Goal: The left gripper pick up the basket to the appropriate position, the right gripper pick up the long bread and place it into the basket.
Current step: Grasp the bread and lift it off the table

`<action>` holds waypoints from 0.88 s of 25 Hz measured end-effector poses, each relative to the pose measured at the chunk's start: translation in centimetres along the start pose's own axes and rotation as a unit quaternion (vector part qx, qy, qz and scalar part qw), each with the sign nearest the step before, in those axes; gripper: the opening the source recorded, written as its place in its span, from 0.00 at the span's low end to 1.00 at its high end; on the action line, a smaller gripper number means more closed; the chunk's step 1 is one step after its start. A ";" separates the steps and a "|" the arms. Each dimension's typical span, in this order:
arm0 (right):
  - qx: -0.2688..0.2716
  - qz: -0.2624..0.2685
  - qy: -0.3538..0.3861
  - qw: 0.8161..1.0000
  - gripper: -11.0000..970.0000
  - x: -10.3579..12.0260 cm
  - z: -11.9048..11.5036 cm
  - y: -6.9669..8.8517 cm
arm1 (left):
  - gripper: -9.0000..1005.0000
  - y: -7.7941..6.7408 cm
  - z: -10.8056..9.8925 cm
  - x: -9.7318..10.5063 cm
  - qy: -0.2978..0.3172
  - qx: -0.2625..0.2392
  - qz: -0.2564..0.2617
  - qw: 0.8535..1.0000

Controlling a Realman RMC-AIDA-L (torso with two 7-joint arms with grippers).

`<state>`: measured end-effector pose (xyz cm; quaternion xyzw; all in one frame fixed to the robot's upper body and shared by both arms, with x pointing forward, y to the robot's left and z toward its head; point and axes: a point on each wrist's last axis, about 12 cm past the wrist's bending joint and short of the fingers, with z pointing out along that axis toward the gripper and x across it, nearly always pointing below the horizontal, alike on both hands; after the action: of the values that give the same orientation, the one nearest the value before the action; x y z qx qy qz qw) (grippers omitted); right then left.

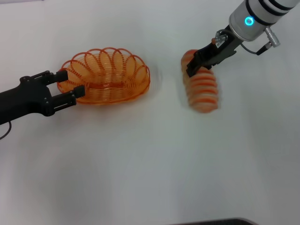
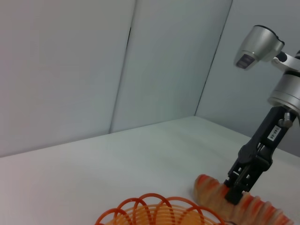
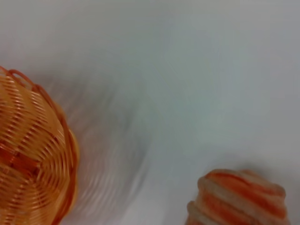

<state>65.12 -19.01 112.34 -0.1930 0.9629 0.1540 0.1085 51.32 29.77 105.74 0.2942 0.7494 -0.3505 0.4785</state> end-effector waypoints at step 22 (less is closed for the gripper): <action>-0.002 -0.005 -0.007 1.000 0.38 -0.3 -0.7 -0.2 | 0.71 0.2 0.1 -0.7 -0.003 0.009 0.003 1.000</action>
<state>65.39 -19.28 113.01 -0.1966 0.9609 0.1564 0.1161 51.79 29.67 106.35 0.2993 0.7440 -0.3565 0.4794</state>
